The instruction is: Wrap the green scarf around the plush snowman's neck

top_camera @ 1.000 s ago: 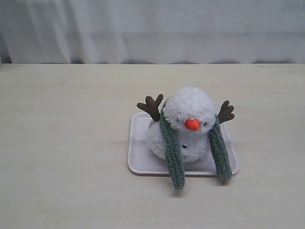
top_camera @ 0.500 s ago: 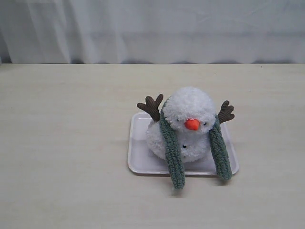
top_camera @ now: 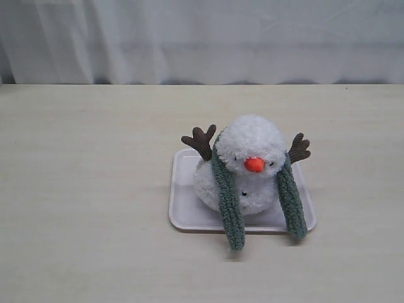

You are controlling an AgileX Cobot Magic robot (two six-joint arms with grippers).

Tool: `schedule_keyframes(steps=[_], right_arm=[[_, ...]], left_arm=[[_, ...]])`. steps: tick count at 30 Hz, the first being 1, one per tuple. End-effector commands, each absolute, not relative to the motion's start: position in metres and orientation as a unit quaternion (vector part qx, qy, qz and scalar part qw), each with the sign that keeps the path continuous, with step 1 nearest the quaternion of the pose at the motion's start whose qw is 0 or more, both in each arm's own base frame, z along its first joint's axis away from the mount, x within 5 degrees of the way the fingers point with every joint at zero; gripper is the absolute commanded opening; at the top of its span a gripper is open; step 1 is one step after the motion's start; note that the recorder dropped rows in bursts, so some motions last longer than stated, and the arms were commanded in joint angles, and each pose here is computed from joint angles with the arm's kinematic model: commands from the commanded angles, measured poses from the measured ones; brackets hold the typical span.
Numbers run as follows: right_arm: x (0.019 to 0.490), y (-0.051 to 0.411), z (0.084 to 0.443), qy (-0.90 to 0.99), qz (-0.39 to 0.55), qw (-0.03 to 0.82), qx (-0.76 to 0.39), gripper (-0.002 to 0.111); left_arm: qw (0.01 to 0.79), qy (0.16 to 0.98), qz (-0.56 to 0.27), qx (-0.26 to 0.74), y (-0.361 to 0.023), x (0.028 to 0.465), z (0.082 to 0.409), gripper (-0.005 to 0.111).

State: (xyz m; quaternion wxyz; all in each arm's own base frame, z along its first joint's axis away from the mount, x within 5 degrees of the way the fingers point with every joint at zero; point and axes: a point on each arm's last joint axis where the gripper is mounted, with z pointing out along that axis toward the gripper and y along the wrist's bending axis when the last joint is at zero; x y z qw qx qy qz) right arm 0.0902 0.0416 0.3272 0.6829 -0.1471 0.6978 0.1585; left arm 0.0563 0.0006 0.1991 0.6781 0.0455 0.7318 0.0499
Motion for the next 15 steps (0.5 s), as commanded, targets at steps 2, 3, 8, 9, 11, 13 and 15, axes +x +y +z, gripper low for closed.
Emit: schedule_keyframes(steps=[2,3,8,9,11,13,15], right_arm=[[0.0891,0.0410,0.3304,0.693,0.156,0.688,-0.149,0.004],[0.0891,0.0410,0.3304,0.693,0.156,0.688,-0.149,0.004],[0.0891,0.0410,0.3304,0.693,0.156,0.688,-0.149,0.004],[0.0891,0.0410,0.3304,0.693,0.156,0.688,-0.149,0.004],[0.0891,0.0410,0.3304,0.693,0.156,0.688,-0.149,0.004],[0.0891,0.0410,0.3304,0.693,0.156,0.688,-0.149,0.004],[0.0891,0.0410,0.3304,0.693,0.156,0.688,-0.149,0.004]], left_arm=[[0.636,0.767,0.066,0.058,0.0020,0.0549,0.1886,0.000],[0.625,0.775,0.069,0.060,0.0023,0.0544,0.1863,0.000],[0.621,0.778,0.072,0.063,0.0026,0.0542,0.1854,0.000],[0.621,0.778,0.072,0.063,0.0026,0.0542,0.1854,0.000],[0.621,0.778,0.072,0.063,0.0026,0.0542,0.1854,0.000],[0.621,0.778,0.072,0.063,0.0026,0.0542,0.1854,0.000],[0.621,0.778,0.072,0.063,0.0026,0.0542,0.1854,0.000]])
